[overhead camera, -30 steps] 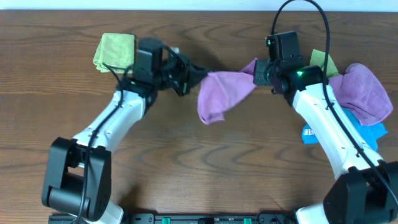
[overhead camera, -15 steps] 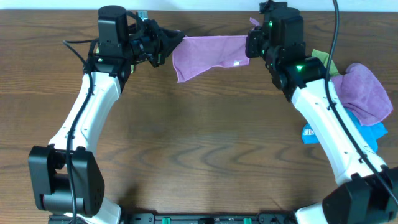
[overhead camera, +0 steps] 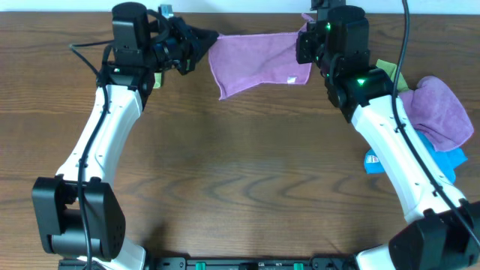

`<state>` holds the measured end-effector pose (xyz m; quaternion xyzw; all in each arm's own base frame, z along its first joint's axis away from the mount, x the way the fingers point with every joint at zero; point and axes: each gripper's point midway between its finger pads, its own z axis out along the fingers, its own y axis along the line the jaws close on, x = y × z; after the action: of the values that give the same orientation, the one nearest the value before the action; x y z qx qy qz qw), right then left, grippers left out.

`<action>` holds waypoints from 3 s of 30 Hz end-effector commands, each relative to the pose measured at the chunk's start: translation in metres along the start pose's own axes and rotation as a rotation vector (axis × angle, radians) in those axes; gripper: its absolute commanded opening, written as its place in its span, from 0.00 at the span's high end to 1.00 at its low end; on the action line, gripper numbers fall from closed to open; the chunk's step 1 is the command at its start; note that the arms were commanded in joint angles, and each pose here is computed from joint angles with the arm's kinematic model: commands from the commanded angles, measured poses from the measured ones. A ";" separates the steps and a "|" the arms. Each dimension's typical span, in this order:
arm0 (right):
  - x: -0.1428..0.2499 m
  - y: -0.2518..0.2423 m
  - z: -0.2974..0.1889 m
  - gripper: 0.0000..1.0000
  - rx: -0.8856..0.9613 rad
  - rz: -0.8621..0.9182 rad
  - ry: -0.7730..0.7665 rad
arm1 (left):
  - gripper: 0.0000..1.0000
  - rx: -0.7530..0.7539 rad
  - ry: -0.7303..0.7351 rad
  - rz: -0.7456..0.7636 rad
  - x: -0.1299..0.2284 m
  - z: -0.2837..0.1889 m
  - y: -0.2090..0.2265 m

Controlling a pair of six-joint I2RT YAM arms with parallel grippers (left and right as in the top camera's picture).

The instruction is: Fold the cloth

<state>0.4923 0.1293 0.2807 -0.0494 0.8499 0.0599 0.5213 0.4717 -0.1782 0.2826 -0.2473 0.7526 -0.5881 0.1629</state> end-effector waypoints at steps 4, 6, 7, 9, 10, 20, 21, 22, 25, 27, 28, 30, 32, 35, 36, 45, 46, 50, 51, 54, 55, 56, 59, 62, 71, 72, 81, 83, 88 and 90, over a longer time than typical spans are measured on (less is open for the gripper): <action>0.018 -0.001 -0.008 0.99 0.023 -0.040 0.094 | 0.94 -0.042 0.019 0.124 -0.001 -0.006 0.002; 0.033 0.004 -0.011 0.99 0.012 -0.054 0.155 | 0.94 -0.110 0.052 0.124 0.007 -0.008 0.022; 0.041 0.008 -0.014 0.99 0.006 -0.063 0.187 | 0.94 -0.141 0.072 0.127 0.011 -0.009 0.031; 0.056 0.015 -0.020 0.99 -0.006 -0.083 0.248 | 0.94 -0.212 0.114 0.124 0.022 -0.014 0.052; 0.066 0.019 -0.024 0.99 -0.013 -0.095 0.288 | 0.94 -0.243 0.135 0.124 0.028 -0.016 0.060; 0.154 0.025 -0.088 0.98 -0.028 -0.075 0.707 | 0.94 -0.659 0.328 0.060 0.086 -0.072 0.149; 0.161 0.024 -0.092 0.98 -0.026 -0.068 0.738 | 0.94 -0.695 0.334 0.050 0.089 -0.076 0.155; 0.167 0.024 -0.095 0.98 -0.026 -0.064 0.762 | 0.94 -0.721 0.342 0.043 0.093 -0.079 0.160; 0.193 0.025 -0.101 0.98 -0.037 -0.038 0.844 | 0.94 -0.761 0.388 0.025 0.110 -0.078 0.175; 0.209 0.027 -0.102 0.98 -0.047 -0.012 0.881 | 0.94 -0.776 0.418 0.023 0.123 -0.072 0.185; 0.215 0.028 -0.103 0.98 -0.051 -0.008 0.893 | 0.94 -0.782 0.430 0.020 0.129 -0.069 0.189; 0.225 0.025 -0.104 0.98 -0.042 -0.008 0.917 | 0.94 -0.807 0.448 0.001 0.142 -0.065 0.202; 0.229 0.023 -0.105 0.98 -0.032 -0.009 0.928 | 0.94 -0.838 0.445 -0.044 0.154 -0.060 0.221; 0.229 0.023 -0.104 0.98 -0.031 -0.005 0.925 | 0.90 -0.827 0.444 -0.124 0.168 -0.053 0.238; 0.229 0.023 -0.104 0.98 -0.030 -0.006 0.926 | 0.86 -0.803 0.452 -0.162 0.173 -0.050 0.238; 0.227 0.024 -0.102 0.99 -0.035 -0.003 0.912 | 0.35 -0.720 0.429 -0.183 0.191 -0.011 0.229; 0.227 0.024 -0.101 0.99 -0.034 -0.001 0.911 | 0.34 -0.702 0.433 -0.148 0.194 -0.003 0.227; 0.226 0.025 -0.101 0.98 -0.031 0.008 0.907 | 0.33 -0.761 0.379 -0.058 0.196 0.004 0.236; 0.226 0.025 -0.100 0.99 -0.032 0.008 0.903 | 0.33 -0.774 0.369 -0.043 0.196 0.004 0.238; 0.224 0.026 -0.098 0.98 -0.032 0.016 0.894 | 0.34 -0.781 0.344 -0.004 0.194 0.008 0.241; 0.224 0.026 -0.098 0.99 -0.033 0.017 0.892 | 0.34 -0.779 0.342 0.004 0.194 0.010 0.242; 0.224 0.026 -0.097 0.99 -0.033 0.017 0.889 | 0.33 -0.775 0.345 0.009 0.195 0.012 0.244; 0.223 0.028 -0.096 0.98 -0.042 0.020 0.883 | 0.34 -0.787 0.363 0.007 0.199 0.019 0.254; 0.222 0.028 -0.095 0.98 -0.042 0.021 0.880 | 0.42 -0.799 0.417 -0.034 0.209 0.026 0.272; 0.219 0.029 -0.092 0.98 -0.048 0.023 0.860 | 0.37 -0.777 0.435 -0.058 0.213 0.035 0.276; 0.219 0.029 -0.091 0.98 -0.048 0.023 0.859 | 0.37 -0.779 0.438 -0.054 0.215 0.036 0.276; 0.217 0.030 -0.090 0.98 -0.050 0.024 0.852 | 0.37 -0.798 0.463 -0.033 0.229 0.037 0.279; 0.218 0.030 -0.090 0.99 -0.050 0.024 0.852 | 0.37 -0.812 0.470 -0.039 0.231 0.037 0.285; 0.218 0.030 -0.091 0.98 -0.049 0.023 0.854 | 0.66 -0.843 0.514 -0.083 0.240 0.037 0.303; 0.218 0.030 -0.091 0.99 -0.049 0.023 0.855 | 0.94 -0.835 0.516 -0.082 0.240 0.038 0.303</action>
<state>0.3120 0.1371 0.1252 -0.0743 0.9889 0.0552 0.1163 0.2469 -0.2906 0.0034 -0.1633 0.9290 -0.2955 -0.1518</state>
